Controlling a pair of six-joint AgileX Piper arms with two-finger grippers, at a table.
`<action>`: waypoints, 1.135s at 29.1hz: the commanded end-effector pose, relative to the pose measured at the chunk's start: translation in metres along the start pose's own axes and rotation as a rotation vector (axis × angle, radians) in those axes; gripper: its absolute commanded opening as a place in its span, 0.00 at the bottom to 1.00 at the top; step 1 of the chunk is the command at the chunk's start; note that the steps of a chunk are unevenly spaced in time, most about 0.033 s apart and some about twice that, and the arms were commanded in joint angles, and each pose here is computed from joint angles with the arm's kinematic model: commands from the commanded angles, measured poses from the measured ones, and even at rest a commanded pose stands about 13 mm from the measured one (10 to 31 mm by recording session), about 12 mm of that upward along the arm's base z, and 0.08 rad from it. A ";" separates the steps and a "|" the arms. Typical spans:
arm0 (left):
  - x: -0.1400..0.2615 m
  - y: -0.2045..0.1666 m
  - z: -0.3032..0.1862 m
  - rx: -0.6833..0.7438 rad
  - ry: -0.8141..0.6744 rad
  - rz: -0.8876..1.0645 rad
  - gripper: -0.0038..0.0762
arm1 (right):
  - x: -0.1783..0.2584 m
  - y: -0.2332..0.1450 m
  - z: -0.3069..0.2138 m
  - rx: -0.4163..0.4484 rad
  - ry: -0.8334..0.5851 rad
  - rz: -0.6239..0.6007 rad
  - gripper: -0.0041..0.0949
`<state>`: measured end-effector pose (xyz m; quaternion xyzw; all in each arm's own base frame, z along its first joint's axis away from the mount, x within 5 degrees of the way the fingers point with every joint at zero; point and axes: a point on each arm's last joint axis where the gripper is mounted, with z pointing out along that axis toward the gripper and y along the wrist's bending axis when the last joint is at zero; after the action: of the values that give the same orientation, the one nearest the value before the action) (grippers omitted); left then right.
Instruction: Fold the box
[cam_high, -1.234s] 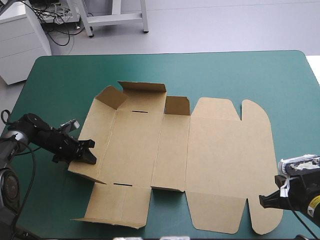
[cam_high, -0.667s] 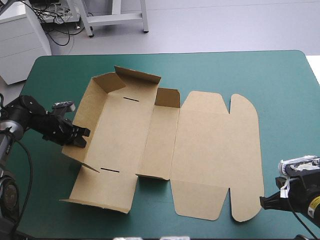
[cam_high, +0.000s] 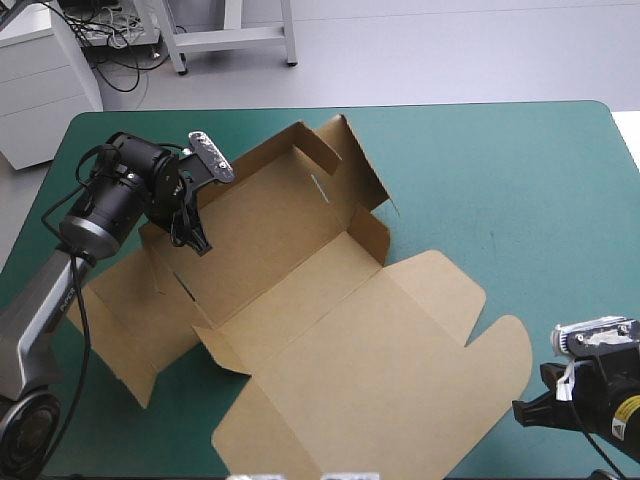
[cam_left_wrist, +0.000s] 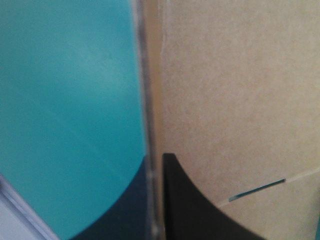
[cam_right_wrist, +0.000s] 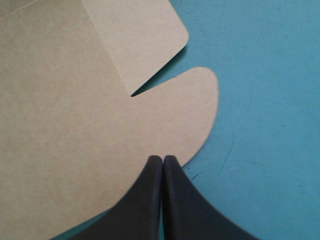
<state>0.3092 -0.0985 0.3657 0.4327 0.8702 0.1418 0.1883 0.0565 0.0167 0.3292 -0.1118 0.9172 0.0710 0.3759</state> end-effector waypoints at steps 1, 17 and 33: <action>0.001 -0.001 -0.031 -0.114 0.013 0.134 0.01 | -0.009 0.001 -0.004 -0.011 -0.062 0.008 0.02; -0.048 -0.038 -0.052 -0.249 -0.274 0.319 0.01 | -0.009 0.001 -0.004 -0.015 -0.063 0.051 0.02; -0.076 -0.116 -0.042 -0.415 -0.416 0.506 0.01 | -0.009 0.001 -0.004 -0.014 -0.063 0.076 0.02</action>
<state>0.2637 -0.2228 0.3499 0.6147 0.6571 0.2736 0.3399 0.0560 0.0177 0.3290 -0.0777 0.9212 0.0909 0.3703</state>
